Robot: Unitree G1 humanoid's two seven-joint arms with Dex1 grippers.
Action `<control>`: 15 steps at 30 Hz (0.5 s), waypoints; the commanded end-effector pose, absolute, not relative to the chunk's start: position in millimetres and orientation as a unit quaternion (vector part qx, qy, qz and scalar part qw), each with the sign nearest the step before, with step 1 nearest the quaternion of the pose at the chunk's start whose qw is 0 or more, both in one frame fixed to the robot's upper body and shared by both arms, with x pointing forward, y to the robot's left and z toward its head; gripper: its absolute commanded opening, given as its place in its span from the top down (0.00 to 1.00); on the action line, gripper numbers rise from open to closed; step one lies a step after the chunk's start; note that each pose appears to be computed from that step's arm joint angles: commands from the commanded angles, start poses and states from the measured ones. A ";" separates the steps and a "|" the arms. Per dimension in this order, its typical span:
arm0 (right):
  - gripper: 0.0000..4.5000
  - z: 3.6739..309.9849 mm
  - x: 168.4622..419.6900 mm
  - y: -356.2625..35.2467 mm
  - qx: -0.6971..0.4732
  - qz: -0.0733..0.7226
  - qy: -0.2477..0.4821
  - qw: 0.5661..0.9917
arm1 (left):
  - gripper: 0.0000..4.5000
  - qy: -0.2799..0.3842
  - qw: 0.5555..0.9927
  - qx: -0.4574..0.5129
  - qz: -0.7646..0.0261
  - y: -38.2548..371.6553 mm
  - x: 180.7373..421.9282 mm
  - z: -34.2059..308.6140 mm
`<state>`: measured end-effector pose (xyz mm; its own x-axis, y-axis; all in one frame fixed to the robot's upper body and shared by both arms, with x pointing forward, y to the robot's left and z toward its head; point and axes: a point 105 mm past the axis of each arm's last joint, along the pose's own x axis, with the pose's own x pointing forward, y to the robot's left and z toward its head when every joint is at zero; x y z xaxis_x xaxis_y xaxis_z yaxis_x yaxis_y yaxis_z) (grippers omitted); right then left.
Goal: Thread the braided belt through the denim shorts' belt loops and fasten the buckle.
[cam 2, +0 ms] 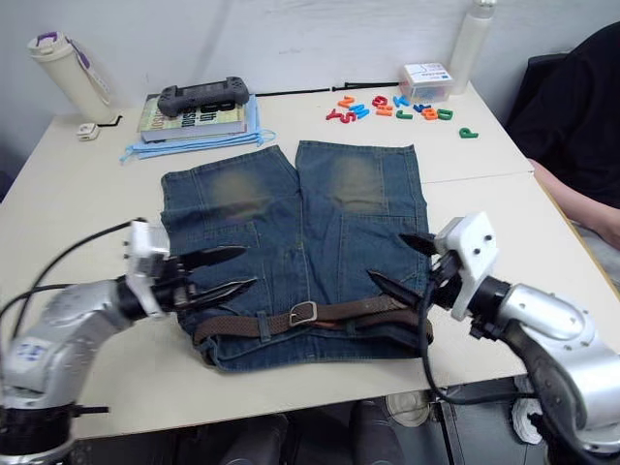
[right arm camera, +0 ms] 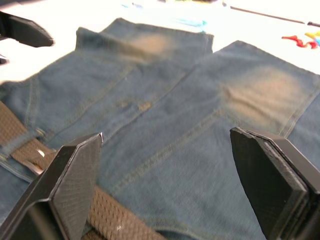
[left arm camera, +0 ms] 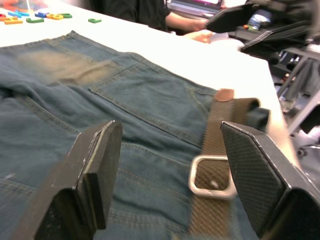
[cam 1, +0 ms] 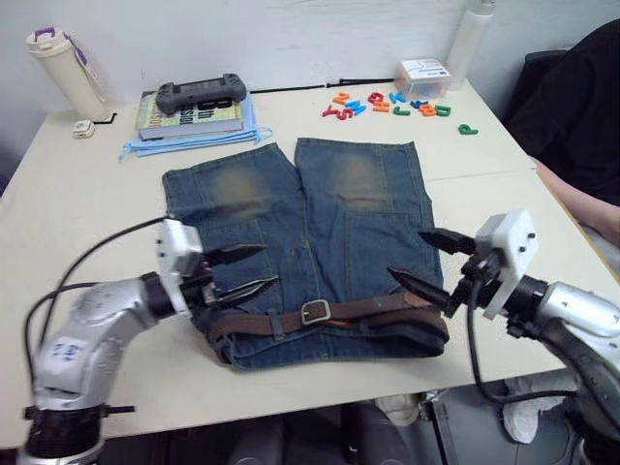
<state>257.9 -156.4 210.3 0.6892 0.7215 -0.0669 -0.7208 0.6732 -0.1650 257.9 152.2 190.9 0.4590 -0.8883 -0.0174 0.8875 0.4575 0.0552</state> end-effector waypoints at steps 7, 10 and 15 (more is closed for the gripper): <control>0.03 214.1 257.4 -162.5 -0.083 0.424 -0.012 0.902 | 0.22 -0.030 0.865 0.032 -0.500 158.2 249.4 209.9; 0.03 209.3 258.4 -164.1 -0.083 0.422 -0.007 0.903 | 0.22 -0.038 0.866 0.030 -0.498 155.2 249.6 210.3; 0.03 208.6 260.6 -166.2 -0.086 0.416 -0.007 0.905 | 0.22 -0.035 0.865 0.030 -0.500 153.2 247.9 205.6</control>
